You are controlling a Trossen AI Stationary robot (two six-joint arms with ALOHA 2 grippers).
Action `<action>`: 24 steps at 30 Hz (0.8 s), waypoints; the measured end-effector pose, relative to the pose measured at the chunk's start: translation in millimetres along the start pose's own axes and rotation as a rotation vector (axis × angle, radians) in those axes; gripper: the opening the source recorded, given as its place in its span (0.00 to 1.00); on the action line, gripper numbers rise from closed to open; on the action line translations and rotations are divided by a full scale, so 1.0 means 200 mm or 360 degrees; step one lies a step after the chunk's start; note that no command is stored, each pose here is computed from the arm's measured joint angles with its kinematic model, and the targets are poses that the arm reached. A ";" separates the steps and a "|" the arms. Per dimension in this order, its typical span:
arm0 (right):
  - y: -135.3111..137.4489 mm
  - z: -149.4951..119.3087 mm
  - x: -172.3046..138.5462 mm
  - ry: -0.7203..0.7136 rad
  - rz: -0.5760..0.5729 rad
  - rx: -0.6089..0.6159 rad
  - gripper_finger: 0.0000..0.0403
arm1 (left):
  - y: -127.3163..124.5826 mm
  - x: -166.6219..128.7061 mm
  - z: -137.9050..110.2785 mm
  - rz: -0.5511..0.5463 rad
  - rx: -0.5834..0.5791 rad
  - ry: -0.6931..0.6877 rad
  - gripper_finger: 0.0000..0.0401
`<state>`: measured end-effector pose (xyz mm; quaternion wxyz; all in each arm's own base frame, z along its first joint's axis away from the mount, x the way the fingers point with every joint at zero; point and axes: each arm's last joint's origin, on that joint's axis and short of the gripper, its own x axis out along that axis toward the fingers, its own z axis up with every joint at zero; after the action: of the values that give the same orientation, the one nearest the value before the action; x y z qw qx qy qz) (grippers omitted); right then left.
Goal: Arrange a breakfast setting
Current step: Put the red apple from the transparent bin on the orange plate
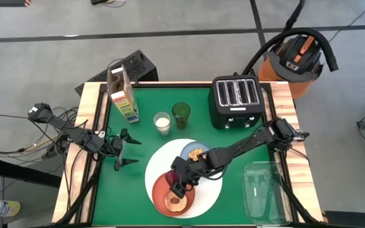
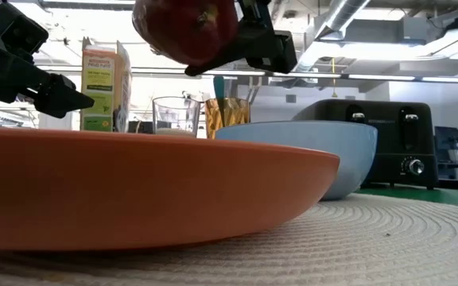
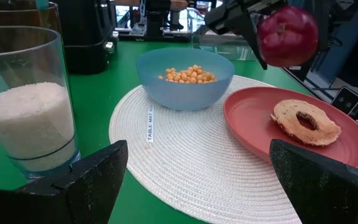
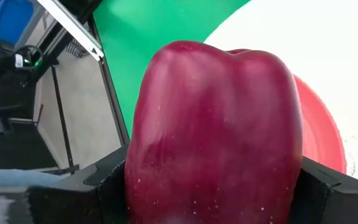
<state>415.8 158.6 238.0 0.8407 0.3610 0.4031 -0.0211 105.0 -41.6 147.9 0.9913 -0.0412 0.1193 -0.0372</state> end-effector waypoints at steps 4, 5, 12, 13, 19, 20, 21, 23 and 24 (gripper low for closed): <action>-0.01 0.01 0.00 -0.0002 -0.0001 -0.0031 0.79 | 0.00 0.00 0.00 -0.0001 0.0000 0.0000 0.94; -0.01 0.01 0.00 -0.0003 -0.0002 -0.0031 0.79 | 0.00 0.00 0.00 0.0000 0.0000 0.0000 0.94; -0.03 0.04 0.00 -0.0013 -0.0011 -0.0019 0.79 | 0.00 0.00 0.00 -0.0001 0.0000 0.0000 0.94; -0.03 0.04 0.00 -0.0013 -0.0012 -0.0018 0.79 | 0.00 0.00 0.00 0.0000 0.0000 0.0000 0.94; -0.02 0.03 0.00 -0.0011 -0.0009 0.0029 0.79 | 0.00 0.00 0.00 -0.0001 0.0000 0.0000 0.94; -0.02 0.03 0.00 -0.0011 -0.0008 0.0035 0.79 | 0.00 0.00 0.00 0.0000 0.0000 0.0000 0.94; -0.02 0.03 0.00 -0.0012 -0.0008 0.0045 0.79 | 0.00 0.00 0.00 0.0000 0.0000 0.0000 0.94; -0.02 0.03 0.00 -0.0013 -0.0006 0.0079 0.79 | 0.00 0.00 0.00 0.0000 0.0000 0.0000 0.94; -0.02 0.03 0.00 -0.0016 -0.0003 0.0095 0.79 | 0.00 0.00 0.00 0.0000 0.0000 0.0000 0.94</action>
<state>418.6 151.6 238.2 0.8314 0.3855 0.3985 -0.0357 105.0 -41.6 147.9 0.9913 -0.0412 0.1193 -0.0372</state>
